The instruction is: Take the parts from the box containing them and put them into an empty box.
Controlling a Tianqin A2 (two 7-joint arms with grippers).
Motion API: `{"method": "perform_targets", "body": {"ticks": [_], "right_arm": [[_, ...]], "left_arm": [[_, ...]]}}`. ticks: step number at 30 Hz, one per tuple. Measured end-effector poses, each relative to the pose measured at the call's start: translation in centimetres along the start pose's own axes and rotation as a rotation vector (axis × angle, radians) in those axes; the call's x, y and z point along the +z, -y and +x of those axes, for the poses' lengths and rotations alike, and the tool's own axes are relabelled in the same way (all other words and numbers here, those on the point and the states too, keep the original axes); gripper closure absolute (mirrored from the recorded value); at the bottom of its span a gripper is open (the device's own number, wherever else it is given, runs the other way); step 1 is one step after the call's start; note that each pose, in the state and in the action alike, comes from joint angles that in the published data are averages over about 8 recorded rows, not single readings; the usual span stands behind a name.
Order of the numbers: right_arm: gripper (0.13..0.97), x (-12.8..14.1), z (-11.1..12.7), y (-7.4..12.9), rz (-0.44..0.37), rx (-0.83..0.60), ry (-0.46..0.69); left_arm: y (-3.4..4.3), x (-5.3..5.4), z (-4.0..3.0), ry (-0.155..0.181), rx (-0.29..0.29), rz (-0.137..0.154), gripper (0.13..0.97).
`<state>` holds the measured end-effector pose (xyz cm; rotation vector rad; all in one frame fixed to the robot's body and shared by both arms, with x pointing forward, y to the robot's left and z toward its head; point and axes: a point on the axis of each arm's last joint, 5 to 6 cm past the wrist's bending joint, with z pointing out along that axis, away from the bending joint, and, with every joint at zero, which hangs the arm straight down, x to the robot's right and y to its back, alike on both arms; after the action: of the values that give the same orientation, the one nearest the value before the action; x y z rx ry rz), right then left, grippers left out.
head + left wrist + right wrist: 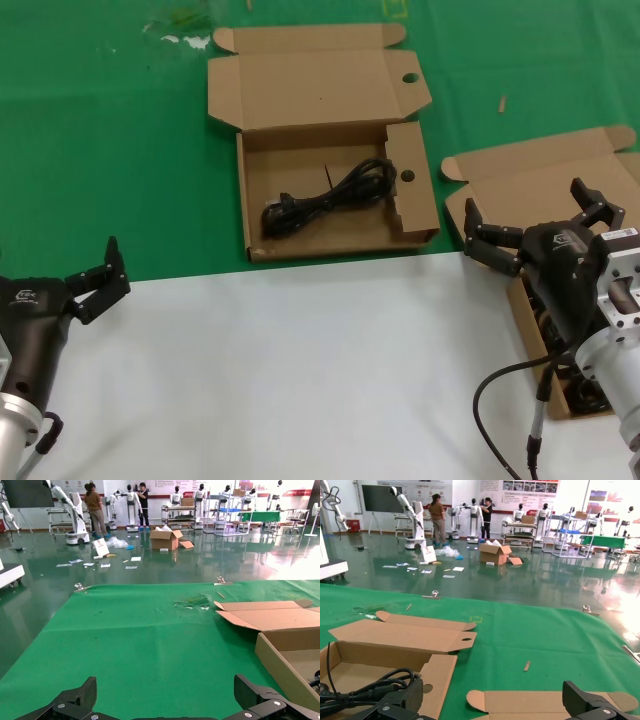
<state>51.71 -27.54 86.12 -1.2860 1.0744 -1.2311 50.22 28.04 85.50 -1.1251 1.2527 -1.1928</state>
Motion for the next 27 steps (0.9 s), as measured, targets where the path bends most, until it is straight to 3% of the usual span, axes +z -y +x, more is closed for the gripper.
{"method": "perform_targets", "body": {"ticks": [27], "right_arm": [[0.13,0.0,0.0,0.0,0.0,0.0,0.0]], "left_arm": [[0.0,0.0,0.0,0.0,0.0,0.0,0.132]]}}
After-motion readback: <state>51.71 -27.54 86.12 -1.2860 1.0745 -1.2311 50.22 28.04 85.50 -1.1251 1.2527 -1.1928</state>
